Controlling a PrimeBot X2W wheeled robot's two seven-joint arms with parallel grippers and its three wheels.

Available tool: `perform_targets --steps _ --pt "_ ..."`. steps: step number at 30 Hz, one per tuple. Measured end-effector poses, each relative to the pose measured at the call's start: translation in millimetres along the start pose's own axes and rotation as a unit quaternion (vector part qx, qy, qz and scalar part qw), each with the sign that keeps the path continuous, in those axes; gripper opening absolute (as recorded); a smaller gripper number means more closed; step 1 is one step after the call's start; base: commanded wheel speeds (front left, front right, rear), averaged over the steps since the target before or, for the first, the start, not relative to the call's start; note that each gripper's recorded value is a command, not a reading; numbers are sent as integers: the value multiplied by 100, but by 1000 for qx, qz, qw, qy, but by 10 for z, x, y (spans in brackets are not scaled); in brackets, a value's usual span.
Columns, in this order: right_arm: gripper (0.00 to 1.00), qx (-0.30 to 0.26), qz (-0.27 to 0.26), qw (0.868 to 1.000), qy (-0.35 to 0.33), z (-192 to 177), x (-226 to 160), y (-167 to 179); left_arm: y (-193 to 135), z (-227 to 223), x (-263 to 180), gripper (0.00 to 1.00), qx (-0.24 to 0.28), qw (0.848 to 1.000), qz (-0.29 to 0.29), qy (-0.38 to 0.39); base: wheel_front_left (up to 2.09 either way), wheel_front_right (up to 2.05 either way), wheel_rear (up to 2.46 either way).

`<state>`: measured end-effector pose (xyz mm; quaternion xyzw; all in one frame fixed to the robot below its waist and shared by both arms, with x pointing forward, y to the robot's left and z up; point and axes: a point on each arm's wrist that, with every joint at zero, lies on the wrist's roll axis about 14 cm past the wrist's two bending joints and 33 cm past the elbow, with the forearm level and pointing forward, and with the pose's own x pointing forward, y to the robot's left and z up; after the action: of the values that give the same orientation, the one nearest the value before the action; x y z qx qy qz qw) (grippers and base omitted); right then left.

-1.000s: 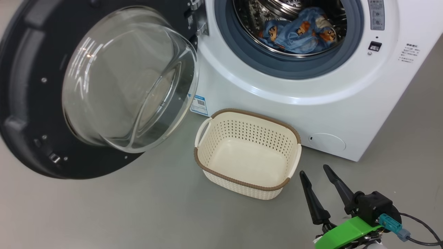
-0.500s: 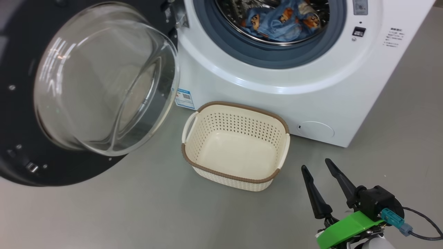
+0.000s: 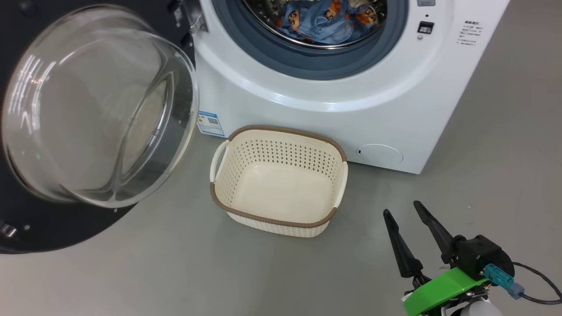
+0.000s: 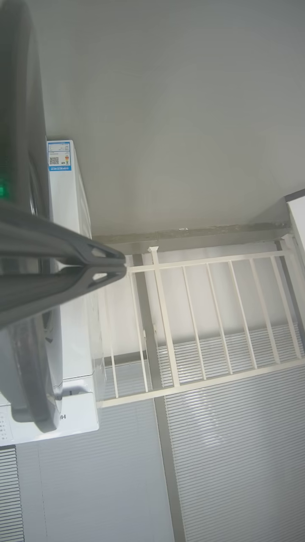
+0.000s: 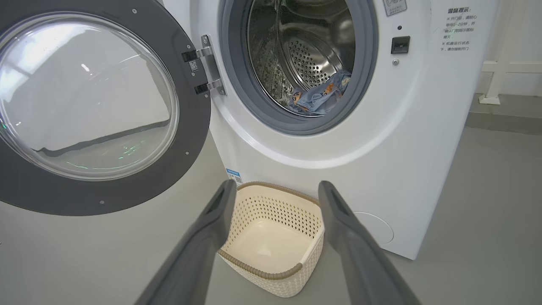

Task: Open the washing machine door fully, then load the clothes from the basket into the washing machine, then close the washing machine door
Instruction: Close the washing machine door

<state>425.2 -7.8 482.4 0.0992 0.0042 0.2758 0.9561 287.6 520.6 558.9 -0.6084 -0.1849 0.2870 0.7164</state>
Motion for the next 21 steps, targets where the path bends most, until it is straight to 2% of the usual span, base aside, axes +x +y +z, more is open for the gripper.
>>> perform_targets --steps 21 --pt "100 1 4 1000 1 -1 -5 41 93 -392 -120 0 2 992 2 128 0 0 0"
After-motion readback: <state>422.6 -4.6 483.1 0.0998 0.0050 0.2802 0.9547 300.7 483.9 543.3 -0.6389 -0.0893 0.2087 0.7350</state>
